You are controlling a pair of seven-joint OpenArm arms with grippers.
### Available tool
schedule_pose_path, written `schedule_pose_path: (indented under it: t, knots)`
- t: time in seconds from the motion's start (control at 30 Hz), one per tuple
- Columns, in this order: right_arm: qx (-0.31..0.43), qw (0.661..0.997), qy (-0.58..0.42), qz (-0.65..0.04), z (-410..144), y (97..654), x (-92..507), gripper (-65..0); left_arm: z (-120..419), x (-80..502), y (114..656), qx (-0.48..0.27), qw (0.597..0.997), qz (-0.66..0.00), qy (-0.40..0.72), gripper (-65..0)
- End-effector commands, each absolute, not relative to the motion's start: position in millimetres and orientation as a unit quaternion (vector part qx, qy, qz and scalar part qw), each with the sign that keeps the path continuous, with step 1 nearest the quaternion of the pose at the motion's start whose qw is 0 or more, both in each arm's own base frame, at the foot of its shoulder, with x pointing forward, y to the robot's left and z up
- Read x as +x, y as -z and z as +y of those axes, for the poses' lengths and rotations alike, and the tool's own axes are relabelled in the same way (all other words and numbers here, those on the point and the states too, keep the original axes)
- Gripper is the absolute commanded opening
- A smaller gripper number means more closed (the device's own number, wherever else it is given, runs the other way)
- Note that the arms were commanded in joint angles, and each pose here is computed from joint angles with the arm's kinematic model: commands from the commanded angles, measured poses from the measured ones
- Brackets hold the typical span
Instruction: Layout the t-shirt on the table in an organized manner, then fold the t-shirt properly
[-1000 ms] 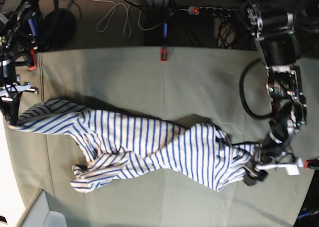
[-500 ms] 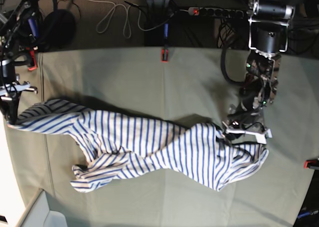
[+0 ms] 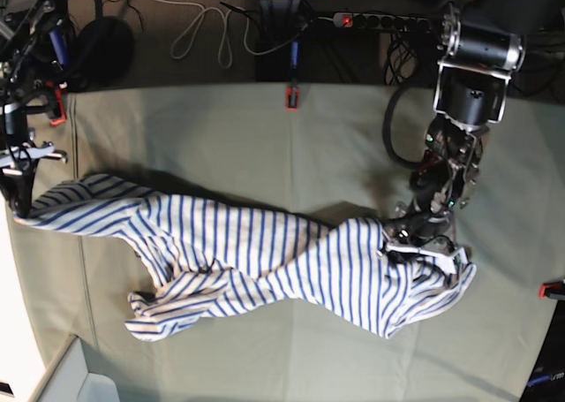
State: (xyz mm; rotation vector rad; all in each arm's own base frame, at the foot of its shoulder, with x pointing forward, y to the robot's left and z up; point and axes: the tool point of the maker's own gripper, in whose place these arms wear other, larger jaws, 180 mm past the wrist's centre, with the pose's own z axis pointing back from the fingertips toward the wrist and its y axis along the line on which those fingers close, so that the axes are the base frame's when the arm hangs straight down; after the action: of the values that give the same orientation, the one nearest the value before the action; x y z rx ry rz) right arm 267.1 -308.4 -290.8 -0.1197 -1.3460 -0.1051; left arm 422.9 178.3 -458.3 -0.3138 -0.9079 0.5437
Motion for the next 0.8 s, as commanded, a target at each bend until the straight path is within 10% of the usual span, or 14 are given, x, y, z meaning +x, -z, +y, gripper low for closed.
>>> schedule_pose_path:
  t: [0.0, 0.63, 0.77]
  knots:
    - [-0.056, 0.759, 0.039, -0.647, -309.1, 273.3, 271.2, -65.0, 181.4, 433.9, 445.4, -0.151, 0.844, -0.447, -0.255, -40.9]
    - [-0.056, 0.759, 0.039, -0.647, -309.2, 273.4, 271.6, -65.0, 172.5, 405.9, 470.7, -0.149, 0.861, -0.419, -0.248, -41.3]
    - [-0.056, 0.759, 0.039, -0.647, -309.2, 273.4, 271.6, -65.0, 174.1, 408.4, 469.1, -0.147, 0.861, -0.420, -0.247, -56.2]
